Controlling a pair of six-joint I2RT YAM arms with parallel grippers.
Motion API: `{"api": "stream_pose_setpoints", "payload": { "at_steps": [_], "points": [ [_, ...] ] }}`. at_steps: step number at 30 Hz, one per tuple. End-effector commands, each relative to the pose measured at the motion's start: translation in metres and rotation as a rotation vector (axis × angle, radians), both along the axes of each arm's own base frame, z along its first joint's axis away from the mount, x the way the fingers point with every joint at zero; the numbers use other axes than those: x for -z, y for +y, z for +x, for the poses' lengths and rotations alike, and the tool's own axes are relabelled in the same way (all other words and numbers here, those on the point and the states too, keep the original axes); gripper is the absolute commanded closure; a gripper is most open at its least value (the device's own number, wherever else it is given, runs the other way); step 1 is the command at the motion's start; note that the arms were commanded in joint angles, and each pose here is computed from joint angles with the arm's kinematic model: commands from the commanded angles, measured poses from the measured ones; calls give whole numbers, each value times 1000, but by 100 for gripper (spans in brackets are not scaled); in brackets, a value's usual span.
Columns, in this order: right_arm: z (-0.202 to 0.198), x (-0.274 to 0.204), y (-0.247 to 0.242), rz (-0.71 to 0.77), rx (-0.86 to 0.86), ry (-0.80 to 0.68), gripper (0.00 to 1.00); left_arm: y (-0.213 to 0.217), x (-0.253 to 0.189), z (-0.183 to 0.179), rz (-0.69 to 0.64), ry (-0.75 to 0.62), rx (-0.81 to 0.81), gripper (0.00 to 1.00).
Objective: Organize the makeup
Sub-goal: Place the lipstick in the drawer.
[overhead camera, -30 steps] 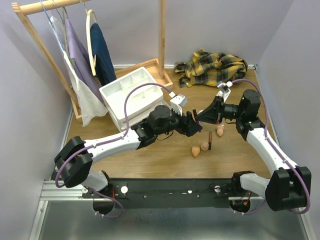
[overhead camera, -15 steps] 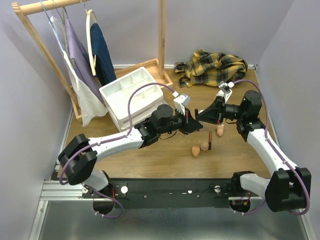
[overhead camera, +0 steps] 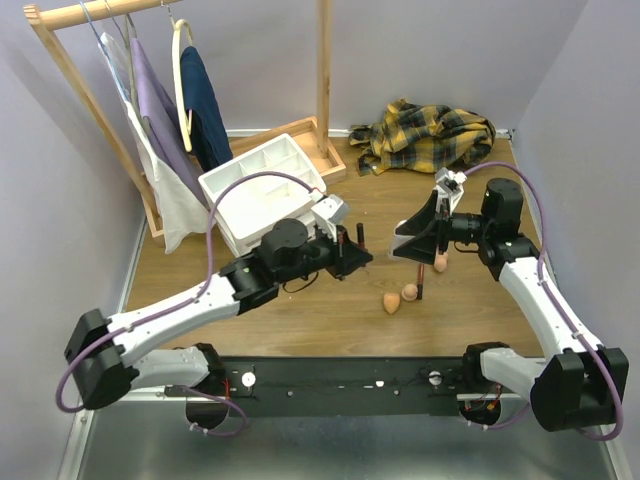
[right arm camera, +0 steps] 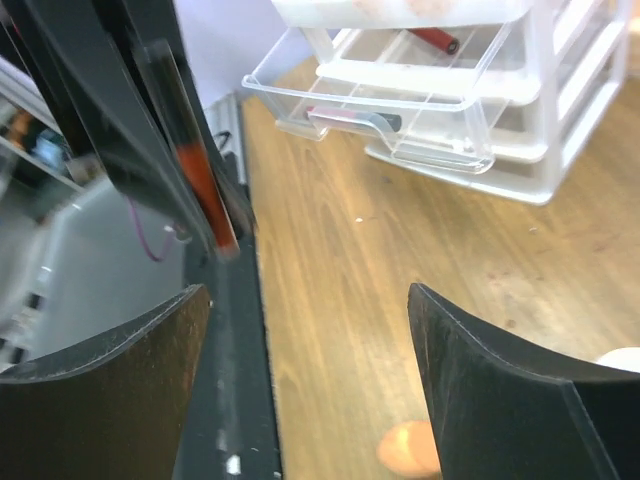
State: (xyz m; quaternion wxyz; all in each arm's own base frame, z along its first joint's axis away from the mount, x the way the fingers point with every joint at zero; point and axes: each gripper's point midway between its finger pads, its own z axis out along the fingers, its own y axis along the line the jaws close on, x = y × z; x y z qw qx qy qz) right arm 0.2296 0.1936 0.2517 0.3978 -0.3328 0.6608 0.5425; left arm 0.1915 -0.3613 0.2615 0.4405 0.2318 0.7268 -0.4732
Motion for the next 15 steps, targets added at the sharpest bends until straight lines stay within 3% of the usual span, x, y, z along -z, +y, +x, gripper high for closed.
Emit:
{"api": "stream_pose_setpoints", "payload": {
  "at_steps": [1, 15],
  "points": [
    [-3, -6, -9, -47, -3, -131, 12, 55, 18, 4, 204, -58, -125, 100],
    [10, 31, -23, -185, 66, -204, 10, 161, -15, 25, 530, -215, -412, 100]
  ]
}}
